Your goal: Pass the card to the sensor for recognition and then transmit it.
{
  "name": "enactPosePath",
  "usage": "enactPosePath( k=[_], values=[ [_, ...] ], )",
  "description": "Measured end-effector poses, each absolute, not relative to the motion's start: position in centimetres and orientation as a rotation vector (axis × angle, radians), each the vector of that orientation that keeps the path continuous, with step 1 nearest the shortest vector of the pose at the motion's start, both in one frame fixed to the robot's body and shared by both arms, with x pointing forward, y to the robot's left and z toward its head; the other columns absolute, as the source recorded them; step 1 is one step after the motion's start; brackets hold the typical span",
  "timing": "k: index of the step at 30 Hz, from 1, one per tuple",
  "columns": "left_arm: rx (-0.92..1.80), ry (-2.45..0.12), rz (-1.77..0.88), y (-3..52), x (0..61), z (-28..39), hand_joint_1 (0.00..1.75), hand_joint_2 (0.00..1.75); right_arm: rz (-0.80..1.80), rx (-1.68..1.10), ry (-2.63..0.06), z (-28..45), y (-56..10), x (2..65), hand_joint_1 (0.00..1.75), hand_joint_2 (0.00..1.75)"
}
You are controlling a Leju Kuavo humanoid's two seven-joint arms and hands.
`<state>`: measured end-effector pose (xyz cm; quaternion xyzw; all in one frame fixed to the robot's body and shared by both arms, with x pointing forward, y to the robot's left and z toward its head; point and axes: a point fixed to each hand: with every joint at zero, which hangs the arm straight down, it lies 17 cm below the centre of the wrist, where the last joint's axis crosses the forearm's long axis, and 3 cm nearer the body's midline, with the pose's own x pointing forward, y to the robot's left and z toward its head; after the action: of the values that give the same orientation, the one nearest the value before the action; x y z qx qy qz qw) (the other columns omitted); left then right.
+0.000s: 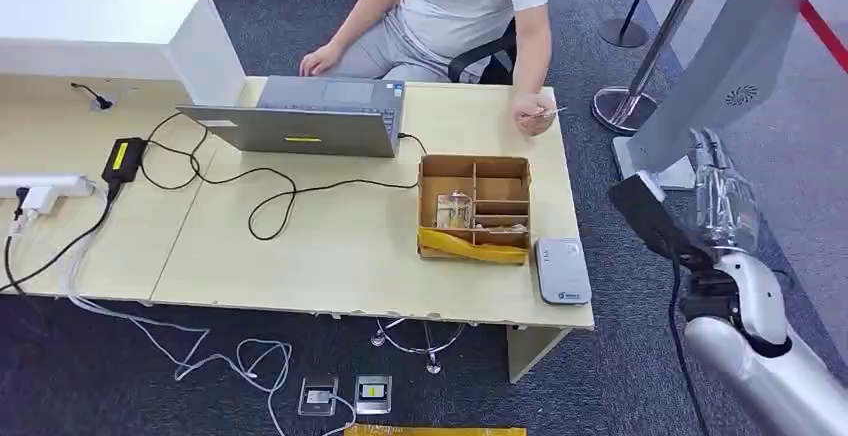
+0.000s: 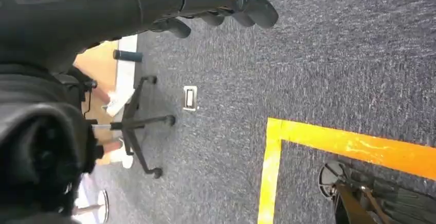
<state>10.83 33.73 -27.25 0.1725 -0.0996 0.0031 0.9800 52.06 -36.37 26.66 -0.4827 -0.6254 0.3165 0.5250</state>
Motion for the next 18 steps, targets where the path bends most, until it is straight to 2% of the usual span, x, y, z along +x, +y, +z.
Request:
enactPosePath(
  k=[18],
  values=[
    [0.359, -0.199, -0.024, 34.1, 10.7, -27.2, 0.0, 0.0, 1.02, -1.358, -1.51, 23.7, -28.5, 53.3, 0.0, 1.75]
  ],
)
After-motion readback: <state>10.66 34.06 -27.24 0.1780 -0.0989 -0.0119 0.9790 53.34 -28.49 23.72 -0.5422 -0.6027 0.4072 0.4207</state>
